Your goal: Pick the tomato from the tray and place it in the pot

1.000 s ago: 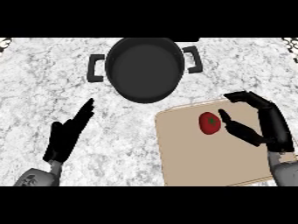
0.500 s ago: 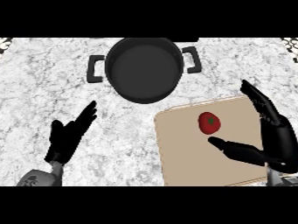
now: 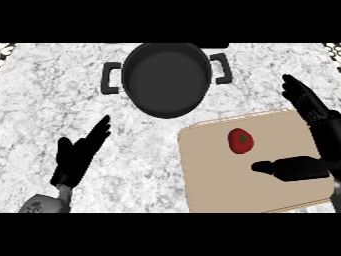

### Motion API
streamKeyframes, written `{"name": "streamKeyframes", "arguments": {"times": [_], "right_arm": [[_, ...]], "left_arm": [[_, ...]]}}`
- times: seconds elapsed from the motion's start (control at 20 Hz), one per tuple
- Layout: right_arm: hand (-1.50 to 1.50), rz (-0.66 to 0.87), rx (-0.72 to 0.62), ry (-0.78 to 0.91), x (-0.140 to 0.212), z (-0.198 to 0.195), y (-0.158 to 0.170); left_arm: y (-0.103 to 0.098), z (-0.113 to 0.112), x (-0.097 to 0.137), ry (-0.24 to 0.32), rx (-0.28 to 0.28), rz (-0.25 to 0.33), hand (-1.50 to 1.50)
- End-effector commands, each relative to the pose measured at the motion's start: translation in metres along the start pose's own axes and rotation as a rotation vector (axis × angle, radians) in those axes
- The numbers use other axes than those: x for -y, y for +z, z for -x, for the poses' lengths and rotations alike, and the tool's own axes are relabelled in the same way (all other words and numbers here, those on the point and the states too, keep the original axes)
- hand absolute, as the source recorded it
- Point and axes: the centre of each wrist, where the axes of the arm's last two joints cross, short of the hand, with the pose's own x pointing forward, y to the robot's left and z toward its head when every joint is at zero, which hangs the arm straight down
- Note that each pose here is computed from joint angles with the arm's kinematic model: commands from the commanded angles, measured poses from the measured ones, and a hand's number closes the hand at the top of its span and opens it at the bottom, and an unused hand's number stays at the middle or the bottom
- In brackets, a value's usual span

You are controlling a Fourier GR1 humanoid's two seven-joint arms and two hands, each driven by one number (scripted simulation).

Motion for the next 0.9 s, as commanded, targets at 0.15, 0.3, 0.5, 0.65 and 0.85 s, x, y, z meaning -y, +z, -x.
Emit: {"name": "streamKeyframes", "arguments": {"times": [0.15,0.3,0.5,0.65,0.85], "right_arm": [[-1.50,-0.191,-0.231,0.021,-0.018,0.018,-0.034],[-1.50,-0.336,-0.308,0.114,-0.017,0.033,-0.032],[-1.50,-0.355,-0.327,0.128,-0.022,0.067,-0.034],[-1.50,-0.319,-0.338,0.184,-0.033,0.074,-0.037],[-1.50,-0.243,-0.287,0.165,0.002,0.092,-0.035]], "left_arm": [[-0.001,0.006,-0.008,-0.004,0.005,0.019,0.00],[-0.001,0.011,-0.008,0.020,-0.010,0.014,0.00],[-0.009,0.002,-0.004,-0.001,-0.001,0.012,0.00],[0.007,0.006,-0.005,0.018,0.000,-0.005,0.00],[-0.002,0.016,-0.007,-0.009,-0.009,-0.008,0.00]]}}
